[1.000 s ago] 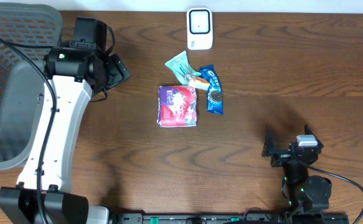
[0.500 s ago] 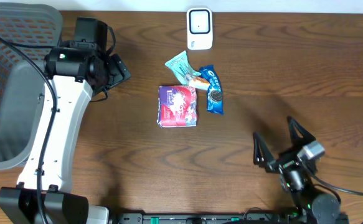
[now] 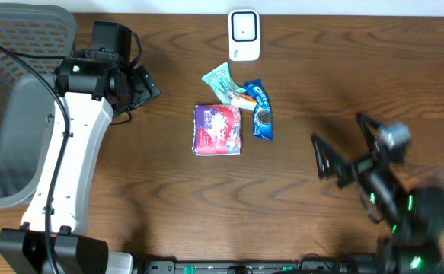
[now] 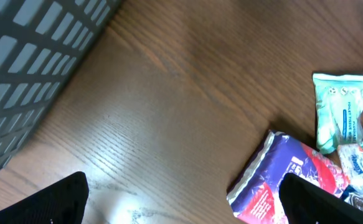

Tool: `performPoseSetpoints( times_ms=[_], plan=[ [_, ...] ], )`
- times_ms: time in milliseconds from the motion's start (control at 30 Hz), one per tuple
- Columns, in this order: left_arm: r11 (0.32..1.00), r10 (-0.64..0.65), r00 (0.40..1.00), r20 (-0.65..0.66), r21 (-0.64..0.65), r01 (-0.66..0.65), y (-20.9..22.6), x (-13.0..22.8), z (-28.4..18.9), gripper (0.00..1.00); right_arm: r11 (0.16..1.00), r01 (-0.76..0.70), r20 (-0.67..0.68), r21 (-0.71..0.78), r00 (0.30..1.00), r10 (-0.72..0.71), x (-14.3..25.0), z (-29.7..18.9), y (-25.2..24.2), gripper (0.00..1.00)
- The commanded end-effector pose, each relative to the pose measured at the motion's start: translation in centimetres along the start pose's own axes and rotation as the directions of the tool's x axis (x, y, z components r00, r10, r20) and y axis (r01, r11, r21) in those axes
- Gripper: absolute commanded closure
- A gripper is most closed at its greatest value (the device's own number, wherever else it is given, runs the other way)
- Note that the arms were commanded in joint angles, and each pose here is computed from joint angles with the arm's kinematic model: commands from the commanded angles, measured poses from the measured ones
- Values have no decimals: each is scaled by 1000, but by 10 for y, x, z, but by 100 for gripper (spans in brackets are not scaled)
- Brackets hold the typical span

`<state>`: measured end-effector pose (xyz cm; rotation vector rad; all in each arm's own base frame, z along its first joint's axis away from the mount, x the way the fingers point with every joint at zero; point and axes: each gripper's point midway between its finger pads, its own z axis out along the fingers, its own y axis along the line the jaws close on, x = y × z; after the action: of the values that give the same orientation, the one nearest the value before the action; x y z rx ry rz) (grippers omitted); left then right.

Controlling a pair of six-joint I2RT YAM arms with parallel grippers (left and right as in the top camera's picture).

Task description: Scan the item barcode

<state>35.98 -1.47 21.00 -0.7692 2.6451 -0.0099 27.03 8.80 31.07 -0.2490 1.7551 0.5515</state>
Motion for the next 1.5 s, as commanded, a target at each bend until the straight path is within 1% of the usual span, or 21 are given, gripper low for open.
performPoseSetpoints(
  times_ms=[0, 100, 200, 300, 367, 400, 433, 467, 500, 533, 567, 600, 733, 900, 1033, 1100, 1167, 1233, 1300, 1367, 1467],
  plan=[
    [1000, -11, 1000, 6, -12, 11, 3, -2, -1, 2, 1000, 0, -230, -27, 973, -6, 0, 40, -14, 1],
    [1000, -11, 1000, 6, -12, 11, 3, -2, -1, 2, 978, -172, -449, -120, 888, 101, 13, 72, -9, 1],
    [1000, -11, 1000, 6, -12, 11, 3, -2, -1, 2, 919, -346, -550, -186, 812, 195, 18, 100, -3, 1],
    [1000, -11, 1000, 6, -12, 11, 3, -2, -1, 2, 879, -448, -628, -160, 734, 260, 48, 131, -13, 1],
    [1000, -11, 1000, 6, -12, 11, 3, -2, -1, 2, 873, -472, -662, -127, 695, 279, 69, 147, -20, 1],
    [1000, -11, 1000, 6, -12, 11, 3, -2, -1, 2, 879, -472, -687, -61, 659, 306, 87, 155, -28, 1],
    [1000, -11, 1000, 6, -12, 11, 3, -2, -1, 2, 887, -462, -699, -14, 639, 321, 98, 159, -34, 2],
    [1000, -11, 1000, 6, -12, 11, 3, -2, -1, 2, 900, -429, -716, 79, 604, 351, 117, 164, -45, 6],
    [1000, -11, 1000, 6, -12, 11, 3, -2, -1, 2, 906, -397, -724, 145, 582, 371, 130, 167, -52, 15],
    [1000, -11, 1000, 6, -12, 11, 3, -2, -1, 2, 908, -368, -729, 201, 563, 390, 141, 169, -58, 28],
    [1000, -11, 1000, 6, -12, 11, 3, -2, -1, 2, 908, -345, -735, 239, 546, 401, 151, 171, -61, 37],
    [1000, -11, 1000, 6, -12, 11, 3, -2, -1, 2, 912, -326, -750, 248, 531, 393, 163, 176, -59, 41],
    [1000, -11, 1000, 6, -12, 11, 3, -2, -1, 2, 933, -285, -795, 220, 502, 340, 198, 194, -44, 38],
    [1000, -11, 1000, 6, -12, 11, 3, -2, -1, 2, 947, -213, -834, 240, 454, 313, 241, 204, -43, 38],
    [1000, -11, 1000, 6, -12, 11, 3, -2, -1, 2, 937, -124, -834, 326, 428, 347, 264, 204, -58, 38],
    [1000, -11, 1000, 6, -12, 11, 3, -2, -1, 2, 933, -81, -833, 352, 427, 352, 270, 202, -66, 43],
    [1000, -11, 1000, 6, -12, 11, 3, -2, -1, 2, 917, -41, -824, 397, 424, 375, 272, 198, -75, 61],
    [1000, -11, 1000, 6, -12, 11, 3, -2, -1, 2, 883, 9, -803, 470, 421, 423, 269, 188, -90, 76],
    [1000, -11, 1000, 6, -12, 11, 3, -2, -1, 2, 861, 43, -792, 507, 416, 446, 262, 179, -98, 85],
    [1000, -11, 1000, 6, -12, 11, 3, -2, -1, 2, 841, 85, -787, 535, 413, 459, 248, 170, -108, 87],
    [1000, -11, 1000, 6, -12, 11, 3, -2, -1, 2, 818, 119, -775, 562, 422, 471, 219, 159, -115, 86]
  ],
)
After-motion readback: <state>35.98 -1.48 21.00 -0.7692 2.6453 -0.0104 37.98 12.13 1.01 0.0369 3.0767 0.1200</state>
